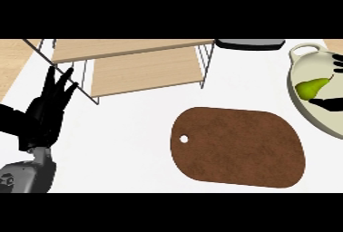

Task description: Pick the pear from the cutting board and place it in the pot

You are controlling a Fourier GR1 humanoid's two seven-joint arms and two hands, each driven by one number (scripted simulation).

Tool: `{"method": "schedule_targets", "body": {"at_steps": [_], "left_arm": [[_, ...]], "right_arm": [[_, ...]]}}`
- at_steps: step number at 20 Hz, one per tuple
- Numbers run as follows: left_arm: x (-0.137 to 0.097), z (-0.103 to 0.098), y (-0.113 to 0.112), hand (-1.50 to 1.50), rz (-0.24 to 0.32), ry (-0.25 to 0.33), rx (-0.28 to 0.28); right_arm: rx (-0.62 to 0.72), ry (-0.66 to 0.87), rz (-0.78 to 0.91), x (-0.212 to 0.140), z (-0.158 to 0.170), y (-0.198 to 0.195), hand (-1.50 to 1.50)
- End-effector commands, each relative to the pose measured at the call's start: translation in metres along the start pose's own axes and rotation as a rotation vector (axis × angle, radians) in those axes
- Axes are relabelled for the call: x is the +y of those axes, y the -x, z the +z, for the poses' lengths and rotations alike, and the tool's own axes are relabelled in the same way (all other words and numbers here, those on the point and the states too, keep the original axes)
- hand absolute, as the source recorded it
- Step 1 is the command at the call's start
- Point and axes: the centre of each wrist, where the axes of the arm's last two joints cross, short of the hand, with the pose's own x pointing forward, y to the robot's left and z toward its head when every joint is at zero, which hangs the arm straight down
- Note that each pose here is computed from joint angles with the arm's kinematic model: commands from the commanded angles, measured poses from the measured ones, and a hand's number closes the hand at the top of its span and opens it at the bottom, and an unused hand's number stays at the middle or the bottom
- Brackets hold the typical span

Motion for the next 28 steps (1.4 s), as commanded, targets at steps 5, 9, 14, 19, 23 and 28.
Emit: {"method": "schedule_targets", "body": {"at_steps": [5, 9, 14, 19, 23, 28], "left_arm": [[-0.005, -0.007, -0.016, 0.00, 0.012, -0.012, -0.055], [-0.003, 0.002, -0.001, 0.00, 0.010, 0.016, -0.055], [0.002, 0.004, -0.012, 0.00, 0.006, 0.011, -0.053], [-0.010, -0.003, -0.022, 0.00, 0.023, 0.011, -0.056], [0.001, 0.000, -0.015, 0.00, 0.010, 0.004, -0.048], [-0.006, -0.005, -0.009, 0.00, 0.019, -0.001, -0.060]], "right_arm": [[-0.071, 0.111, -0.354, -0.036, 0.008, 0.012, -1.50], [-0.041, 0.142, -0.430, -0.079, 0.019, 0.018, -1.50], [-0.039, 0.120, -0.452, -0.121, 0.047, 0.031, -1.50], [-0.036, 0.106, -0.447, -0.153, 0.060, 0.029, -1.50], [-0.036, 0.105, -0.444, -0.160, 0.070, 0.034, -1.50], [-0.048, 0.075, -0.427, -0.171, 0.086, 0.040, -1.50]]}}
